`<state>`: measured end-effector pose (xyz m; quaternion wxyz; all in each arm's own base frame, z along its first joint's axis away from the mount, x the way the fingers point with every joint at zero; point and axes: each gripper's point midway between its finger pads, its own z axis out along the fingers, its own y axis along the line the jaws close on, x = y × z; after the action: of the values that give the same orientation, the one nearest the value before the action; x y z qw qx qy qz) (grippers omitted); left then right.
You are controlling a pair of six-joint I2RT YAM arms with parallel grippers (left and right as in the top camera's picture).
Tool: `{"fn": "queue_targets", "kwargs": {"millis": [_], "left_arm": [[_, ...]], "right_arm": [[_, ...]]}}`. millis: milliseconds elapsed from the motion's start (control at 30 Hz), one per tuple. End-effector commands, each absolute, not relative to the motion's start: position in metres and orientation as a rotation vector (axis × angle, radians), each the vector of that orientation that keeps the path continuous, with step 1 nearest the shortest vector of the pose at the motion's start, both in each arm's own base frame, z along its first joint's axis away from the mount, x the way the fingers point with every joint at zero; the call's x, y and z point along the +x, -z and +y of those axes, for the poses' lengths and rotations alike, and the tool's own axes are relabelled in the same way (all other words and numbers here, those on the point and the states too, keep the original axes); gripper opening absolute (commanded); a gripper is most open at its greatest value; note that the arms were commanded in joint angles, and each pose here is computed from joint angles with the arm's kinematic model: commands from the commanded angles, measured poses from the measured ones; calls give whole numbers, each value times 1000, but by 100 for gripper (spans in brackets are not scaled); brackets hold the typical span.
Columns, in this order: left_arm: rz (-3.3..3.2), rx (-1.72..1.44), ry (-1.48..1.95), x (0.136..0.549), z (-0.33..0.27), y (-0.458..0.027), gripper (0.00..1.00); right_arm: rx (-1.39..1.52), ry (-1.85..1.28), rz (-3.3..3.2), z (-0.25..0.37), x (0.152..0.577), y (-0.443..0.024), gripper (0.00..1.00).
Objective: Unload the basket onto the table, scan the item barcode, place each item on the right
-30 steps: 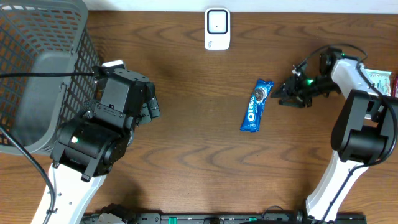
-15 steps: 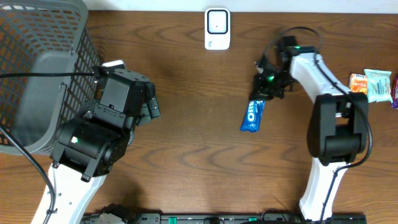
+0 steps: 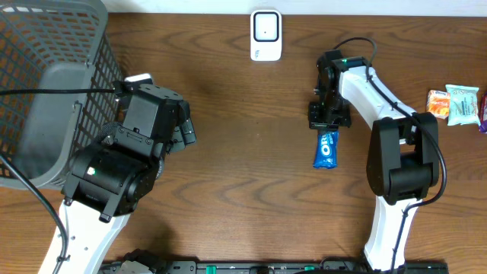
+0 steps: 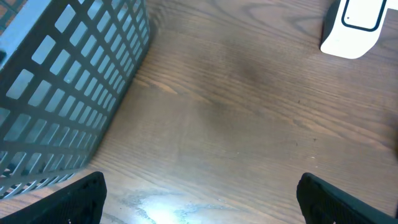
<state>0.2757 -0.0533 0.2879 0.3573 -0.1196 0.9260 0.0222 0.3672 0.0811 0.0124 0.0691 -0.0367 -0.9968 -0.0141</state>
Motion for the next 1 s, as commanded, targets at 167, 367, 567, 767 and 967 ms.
{"fn": "queue_targets", "kwargs": {"millis": [167, 367, 567, 767, 967], "left_arm": [[2384, -308, -74, 276, -50, -290, 98], [2384, -308, -74, 276, -50, -290, 98], [2384, -308, -75, 276, -50, -290, 98], [2384, -308, -74, 276, -50, -290, 98], [2384, -308, -74, 276, -50, -290, 98]], "right_arm": [[-124, -30, -3051, 74, 383, -65, 1], [-122, -184, -3054, 56, 383, -72, 1], [-191, -290, -3137, 44, 400, -46, 1], [-254, -263, -3203, 38, 408, -8, 1], [-277, -211, -3340, 42, 433, 9, 1]]}}
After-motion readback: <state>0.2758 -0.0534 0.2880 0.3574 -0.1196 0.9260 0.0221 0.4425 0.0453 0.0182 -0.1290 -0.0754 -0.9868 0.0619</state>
